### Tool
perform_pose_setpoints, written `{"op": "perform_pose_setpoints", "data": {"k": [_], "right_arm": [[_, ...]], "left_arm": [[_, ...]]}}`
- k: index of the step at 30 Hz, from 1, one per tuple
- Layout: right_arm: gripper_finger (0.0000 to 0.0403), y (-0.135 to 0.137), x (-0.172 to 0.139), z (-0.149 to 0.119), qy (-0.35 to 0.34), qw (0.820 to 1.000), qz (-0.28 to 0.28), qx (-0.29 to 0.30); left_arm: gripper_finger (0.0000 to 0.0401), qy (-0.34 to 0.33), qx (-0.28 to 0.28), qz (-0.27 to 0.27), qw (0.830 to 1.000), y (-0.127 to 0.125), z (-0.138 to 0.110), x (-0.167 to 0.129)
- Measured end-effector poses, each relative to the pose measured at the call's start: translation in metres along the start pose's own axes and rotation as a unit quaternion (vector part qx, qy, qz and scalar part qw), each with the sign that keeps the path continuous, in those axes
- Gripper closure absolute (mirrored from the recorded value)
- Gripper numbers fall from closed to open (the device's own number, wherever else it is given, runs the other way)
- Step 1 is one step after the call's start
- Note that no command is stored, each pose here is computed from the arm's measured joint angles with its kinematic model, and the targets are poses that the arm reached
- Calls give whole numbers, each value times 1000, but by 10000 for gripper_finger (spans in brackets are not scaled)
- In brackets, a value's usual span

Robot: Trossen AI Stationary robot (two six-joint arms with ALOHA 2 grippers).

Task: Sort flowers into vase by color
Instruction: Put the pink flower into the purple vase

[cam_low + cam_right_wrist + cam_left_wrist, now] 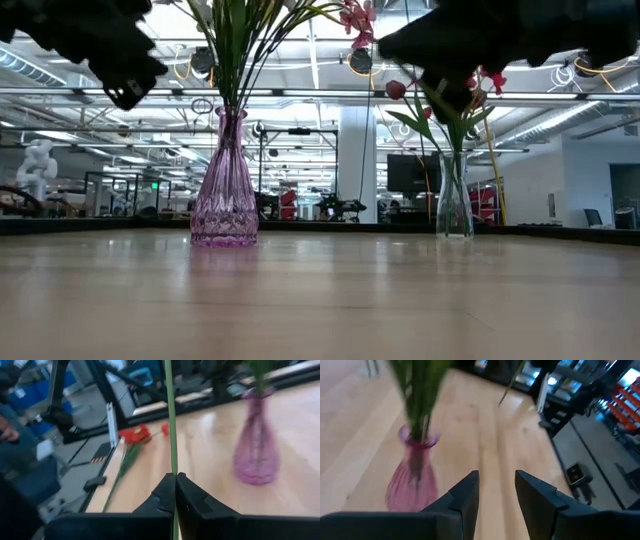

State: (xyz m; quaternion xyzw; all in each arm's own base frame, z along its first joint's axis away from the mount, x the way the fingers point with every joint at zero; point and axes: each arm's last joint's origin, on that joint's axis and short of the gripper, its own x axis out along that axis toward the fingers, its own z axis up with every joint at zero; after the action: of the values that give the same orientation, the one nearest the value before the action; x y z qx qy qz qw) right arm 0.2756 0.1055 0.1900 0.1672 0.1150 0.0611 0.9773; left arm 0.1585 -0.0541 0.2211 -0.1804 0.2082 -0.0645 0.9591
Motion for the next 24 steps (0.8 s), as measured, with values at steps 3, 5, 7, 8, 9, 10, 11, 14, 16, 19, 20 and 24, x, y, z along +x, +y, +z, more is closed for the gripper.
{"op": "perform_pose_setpoints", "data": {"k": [3, 5, 7, 8, 9, 10, 11, 14, 16, 19, 20, 24], "right_arm": [[403, 2, 16, -3, 23, 999, 26, -3], [403, 7, 29, -1, 23, 999, 38, -2], [403, 10, 43, -1, 25, 999, 37, -3], [403, 13, 51, 1, 22, 999, 37, -2], [403, 15, 59, 2, 19, 999, 35, 0], [403, 17, 66, 5, 13, 999, 33, 1], [403, 20, 74, 9, 3, 1000, 27, 2], [403, 25, 96, 15, -23, 1000, -7, 6], [403, 30, 111, 20, -31, 999, -23, 10], [403, 37, 131, 29, -19, 999, -35, 15], [403, 39, 139, 31, -9, 999, -39, 14], [403, 44, 163, 35, 24, 997, -71, 16]], "left_arm": [[267, -27, 7, -9, 1000, -10, 1, -1], [267, -38, 13, -13, 999, -16, 0, -2], [267, -49, 15, -20, 998, -21, 0, -2], [267, -50, 17, -22, 998, -22, 0, -2], [267, -51, 20, -28, 998, -24, -1, -2], [267, -55, 25, -35, 998, -27, -1, -3], [267, -58, 31, -44, 997, -30, -1, -3], [267, -57, 46, -68, 995, -38, -4, -6], [267, -57, 50, -82, 994, -42, -6, -8], [267, -67, 64, -91, 992, -49, -7, -11], [267, -74, 72, -90, 991, -50, -7, -11], [267, -101, 100, -85, 986, -55, -6, -14]]}}
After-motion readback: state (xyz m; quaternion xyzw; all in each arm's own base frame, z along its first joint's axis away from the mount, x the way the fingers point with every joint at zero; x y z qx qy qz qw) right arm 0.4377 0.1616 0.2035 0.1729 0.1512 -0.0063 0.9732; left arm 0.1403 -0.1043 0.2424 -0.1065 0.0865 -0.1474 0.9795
